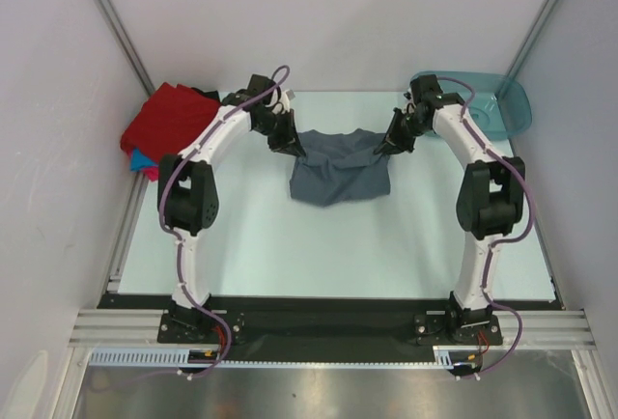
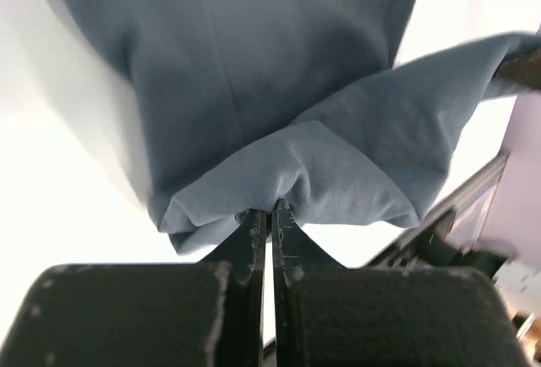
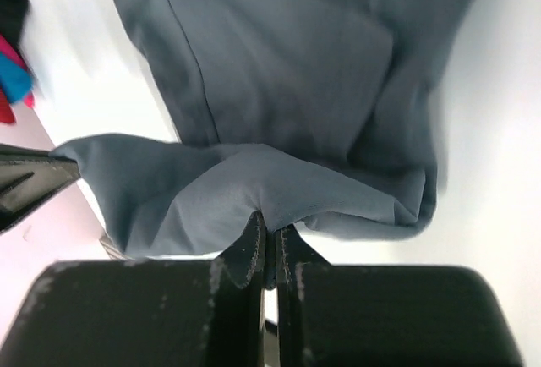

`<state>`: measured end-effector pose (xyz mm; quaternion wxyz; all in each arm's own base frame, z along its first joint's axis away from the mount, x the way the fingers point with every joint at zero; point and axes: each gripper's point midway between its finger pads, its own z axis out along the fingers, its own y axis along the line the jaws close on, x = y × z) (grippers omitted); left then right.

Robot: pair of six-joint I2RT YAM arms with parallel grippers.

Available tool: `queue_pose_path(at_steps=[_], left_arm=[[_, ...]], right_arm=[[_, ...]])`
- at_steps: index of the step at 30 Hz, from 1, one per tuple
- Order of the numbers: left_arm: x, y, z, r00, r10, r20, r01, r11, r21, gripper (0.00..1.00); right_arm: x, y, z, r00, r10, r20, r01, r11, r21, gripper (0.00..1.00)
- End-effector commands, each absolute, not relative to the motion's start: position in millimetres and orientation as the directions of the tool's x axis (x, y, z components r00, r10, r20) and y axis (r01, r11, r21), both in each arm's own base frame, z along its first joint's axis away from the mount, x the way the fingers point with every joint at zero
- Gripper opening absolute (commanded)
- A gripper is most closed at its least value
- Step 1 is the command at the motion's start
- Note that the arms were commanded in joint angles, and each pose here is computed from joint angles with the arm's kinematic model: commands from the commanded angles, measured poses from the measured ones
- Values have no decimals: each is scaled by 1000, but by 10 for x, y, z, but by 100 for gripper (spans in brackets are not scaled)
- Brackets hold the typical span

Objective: Fold and stack the t-shirts
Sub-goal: Fold the tshirt

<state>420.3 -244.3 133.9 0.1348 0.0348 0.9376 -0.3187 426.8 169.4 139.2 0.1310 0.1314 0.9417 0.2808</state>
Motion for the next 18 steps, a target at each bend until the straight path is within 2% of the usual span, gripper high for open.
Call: queue_pose_path(at_steps=[1,3,4,8,18], left_arm=[[4624,-2395,1493,-942,-89,-322,142,766,-626,1],[4827,-2376,1575,-931,-119,-346,143,752,-643,2],[4910,-2347,1452,-936,-130,-328,124,749,-651,2],[5183,-2352,1437,-916,-177,-360,132,716,-686,6],[5491,-2575,1299,-908,-226,-353,162,587,-793,17]], right_arm=[[4576,1708,1451,-931,305,-200,132,793,595,0],[4748,1695,1513,-923,307,-232,111,791,602,0],[4801,1697,1402,-926,306,-219,120,792,599,0],[5011,1669,1310,-921,315,-228,114,779,617,0],[5347,1454,1085,-894,331,-301,91,793,602,0]])
